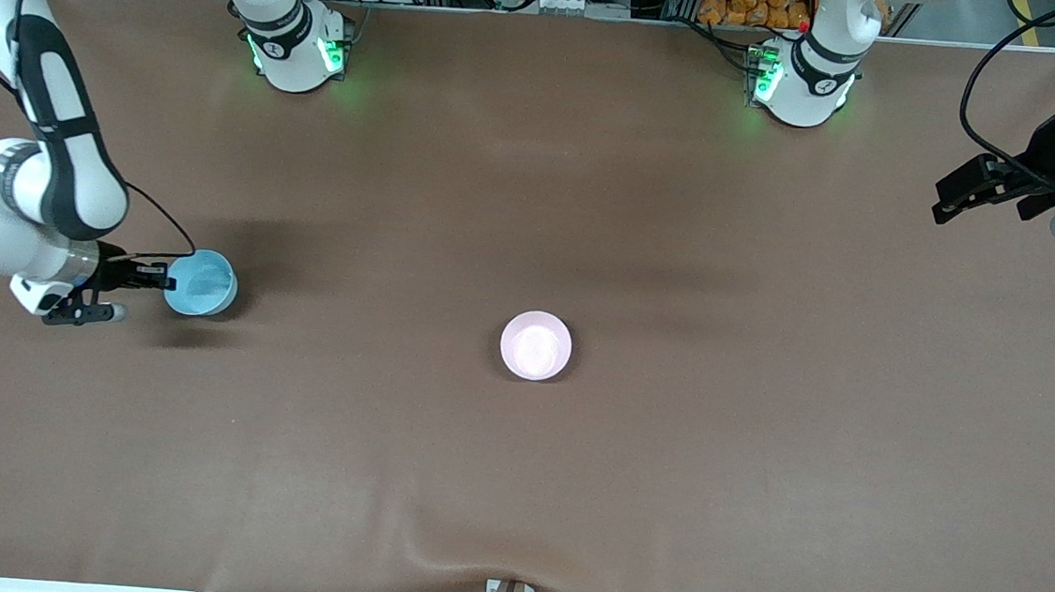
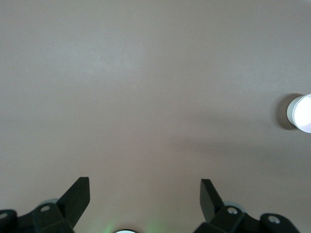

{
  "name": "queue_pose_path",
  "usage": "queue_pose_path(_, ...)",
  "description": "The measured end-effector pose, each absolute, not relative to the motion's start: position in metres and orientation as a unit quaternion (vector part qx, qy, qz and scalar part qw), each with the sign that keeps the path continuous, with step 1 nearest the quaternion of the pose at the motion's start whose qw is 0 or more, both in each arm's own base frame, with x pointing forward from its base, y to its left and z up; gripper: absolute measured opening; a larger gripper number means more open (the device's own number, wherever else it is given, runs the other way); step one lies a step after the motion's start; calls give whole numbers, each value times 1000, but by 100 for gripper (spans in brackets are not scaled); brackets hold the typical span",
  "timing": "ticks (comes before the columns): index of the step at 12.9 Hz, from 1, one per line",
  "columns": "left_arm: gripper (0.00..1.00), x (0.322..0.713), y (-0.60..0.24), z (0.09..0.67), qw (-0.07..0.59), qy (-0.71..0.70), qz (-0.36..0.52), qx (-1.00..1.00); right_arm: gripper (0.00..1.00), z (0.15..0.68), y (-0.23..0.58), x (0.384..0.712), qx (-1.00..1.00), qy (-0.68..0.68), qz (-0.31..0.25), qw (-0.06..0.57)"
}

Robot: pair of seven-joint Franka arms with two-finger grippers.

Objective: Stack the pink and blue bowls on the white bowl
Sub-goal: 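Close the right gripper on the light blue bowl rim, then carry the blue bowl with the right gripper over the stacked bowls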

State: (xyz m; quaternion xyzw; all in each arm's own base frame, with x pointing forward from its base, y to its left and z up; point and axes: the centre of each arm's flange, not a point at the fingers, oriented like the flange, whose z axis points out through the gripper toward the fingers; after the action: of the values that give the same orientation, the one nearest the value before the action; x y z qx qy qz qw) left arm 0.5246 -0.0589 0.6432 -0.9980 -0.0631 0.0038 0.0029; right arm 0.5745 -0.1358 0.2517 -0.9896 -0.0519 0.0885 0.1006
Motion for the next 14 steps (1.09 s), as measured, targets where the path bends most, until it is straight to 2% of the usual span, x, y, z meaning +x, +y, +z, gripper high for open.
queue_pose_path(3,100,525,-60,645,3,-62,2,-998,2,315,-107,601,-989,-31,102,103)
queue_pose_path(5,100,525,-60,650,2,-62,-4,-998,2,337,-58,612,-990,-5,101,99)
queue_pose_path(11,100,525,-61,652,1,-61,-6,-998,2,365,120,610,-980,113,121,109)
queue_pose_path(14,100,525,-61,652,1,-61,-5,-998,2,390,215,601,-972,185,106,104)
